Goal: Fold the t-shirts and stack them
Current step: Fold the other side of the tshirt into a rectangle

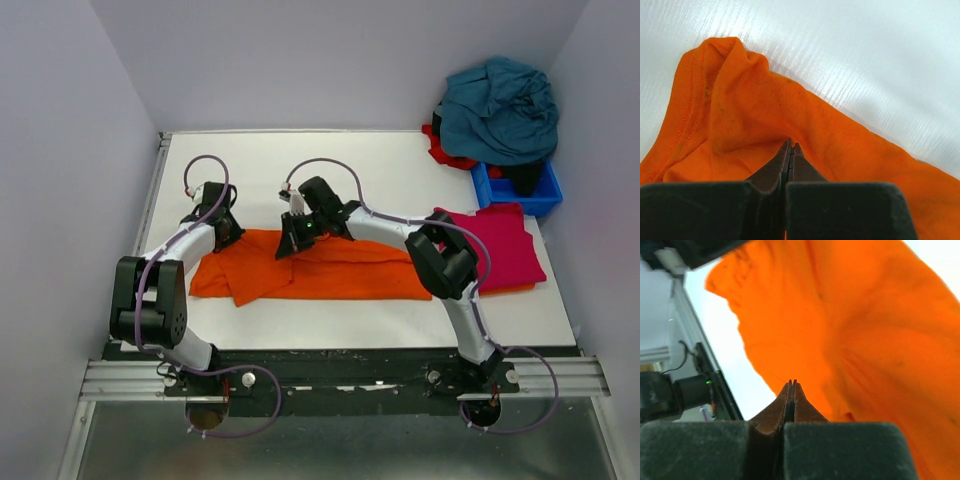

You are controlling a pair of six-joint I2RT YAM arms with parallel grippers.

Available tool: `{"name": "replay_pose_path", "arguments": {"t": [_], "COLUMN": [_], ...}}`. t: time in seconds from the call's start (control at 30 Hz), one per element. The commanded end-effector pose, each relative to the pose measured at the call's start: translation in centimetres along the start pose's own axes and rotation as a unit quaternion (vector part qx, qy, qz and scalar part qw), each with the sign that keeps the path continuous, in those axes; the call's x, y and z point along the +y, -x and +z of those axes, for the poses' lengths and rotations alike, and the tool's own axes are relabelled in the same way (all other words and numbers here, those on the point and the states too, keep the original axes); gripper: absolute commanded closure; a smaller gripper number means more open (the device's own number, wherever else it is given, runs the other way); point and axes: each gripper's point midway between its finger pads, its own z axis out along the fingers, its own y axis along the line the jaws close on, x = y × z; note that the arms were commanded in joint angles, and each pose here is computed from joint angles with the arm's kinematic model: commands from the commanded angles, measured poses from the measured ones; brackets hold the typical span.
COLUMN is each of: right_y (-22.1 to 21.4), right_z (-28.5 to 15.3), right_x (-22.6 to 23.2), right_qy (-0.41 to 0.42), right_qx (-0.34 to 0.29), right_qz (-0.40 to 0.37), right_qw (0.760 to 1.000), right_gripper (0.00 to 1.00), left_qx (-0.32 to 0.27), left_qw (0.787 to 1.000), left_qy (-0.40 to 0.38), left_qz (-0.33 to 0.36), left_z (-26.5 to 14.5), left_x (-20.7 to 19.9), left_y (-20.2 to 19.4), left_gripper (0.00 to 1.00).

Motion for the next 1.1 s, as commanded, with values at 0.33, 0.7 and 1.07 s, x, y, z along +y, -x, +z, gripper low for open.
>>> {"name": "replay_pose_path", "arguments": {"t": [0.33, 0.7, 1.07], "right_y": [-4.1, -0.6, -2.6], "right_z": [-4.4, -7.7, -9.2], "right_x": [-3.3, -7.6, -15.4], "right_qy": [-0.139, -0.205, -0.357], "right_qx": [0.010, -0.049, -0.035], "right_qz": [0.002, 0.047, 0.099], "right_qw": [0.990, 0.976, 0.928], "right_gripper": [0.99, 0.99, 0.99], "left_qx": [-0.030, -0.024, 0.002], "left_qw": [0.999, 0.995, 0.989], "left_qy": [0.036, 0.081, 0.122], "left_qz": [-0.014, -0.046, -0.085], "left_z": [-0.7, 1.7, 4.9], "left_x": [0.9, 3.6, 6.9], "left_y": [2.7, 2.6, 3.1], "left_gripper": [1.00, 1.00, 1.00]}}
